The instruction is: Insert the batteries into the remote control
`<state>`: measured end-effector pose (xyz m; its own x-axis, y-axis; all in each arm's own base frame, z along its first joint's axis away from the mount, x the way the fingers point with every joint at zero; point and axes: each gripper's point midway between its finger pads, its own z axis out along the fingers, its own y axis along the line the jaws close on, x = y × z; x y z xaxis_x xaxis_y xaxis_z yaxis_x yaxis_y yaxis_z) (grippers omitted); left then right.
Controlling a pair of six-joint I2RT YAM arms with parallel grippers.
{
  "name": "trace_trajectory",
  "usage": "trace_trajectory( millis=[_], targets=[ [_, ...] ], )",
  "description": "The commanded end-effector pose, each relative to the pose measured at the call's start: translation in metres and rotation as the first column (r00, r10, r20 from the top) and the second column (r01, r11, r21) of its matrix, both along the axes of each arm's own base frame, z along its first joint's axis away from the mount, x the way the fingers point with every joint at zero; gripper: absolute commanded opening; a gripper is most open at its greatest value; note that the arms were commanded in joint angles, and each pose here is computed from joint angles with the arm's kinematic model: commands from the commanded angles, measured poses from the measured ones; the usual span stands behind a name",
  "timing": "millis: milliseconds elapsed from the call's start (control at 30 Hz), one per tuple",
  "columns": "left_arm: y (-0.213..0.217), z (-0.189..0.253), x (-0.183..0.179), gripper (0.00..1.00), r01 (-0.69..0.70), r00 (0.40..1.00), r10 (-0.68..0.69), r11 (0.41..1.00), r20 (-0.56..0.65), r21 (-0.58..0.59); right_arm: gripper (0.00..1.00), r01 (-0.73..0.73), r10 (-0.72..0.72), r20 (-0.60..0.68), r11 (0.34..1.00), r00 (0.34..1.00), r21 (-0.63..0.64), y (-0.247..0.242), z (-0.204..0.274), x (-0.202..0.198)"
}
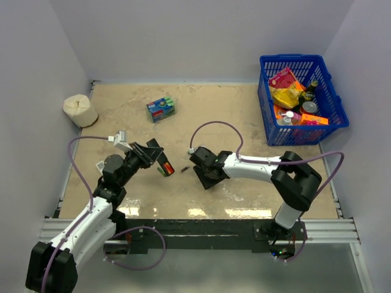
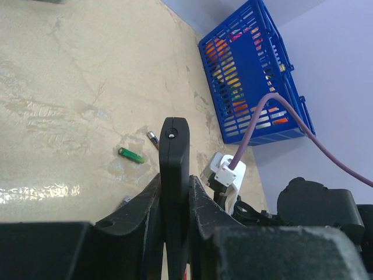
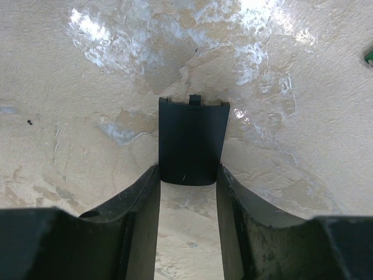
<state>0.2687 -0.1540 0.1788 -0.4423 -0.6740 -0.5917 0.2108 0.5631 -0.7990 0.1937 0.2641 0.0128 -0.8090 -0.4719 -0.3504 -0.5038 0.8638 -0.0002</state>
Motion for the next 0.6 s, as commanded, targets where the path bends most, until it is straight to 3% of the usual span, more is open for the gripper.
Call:
trace_trajectory(
  millis=[0, 567],
  targets=[
    [-0.010, 0.011, -0.003, 0.00, 0.059, 0.996, -0.054, 0.996, 0.065, -0.066, 0.20, -0.006, 0.005, -0.003, 0.998, 1.000, -0.067, -0.017, -0.010, -0.006],
    [-0.026, 0.018, -0.008, 0.00, 0.161, 0.977, -0.130, 0.970, 0.168, -0.184, 0.19, -0.128, 0.063, 0.256, 0.962, 0.965, 0.243, 0.042, 0.134, 0.017]
  ],
)
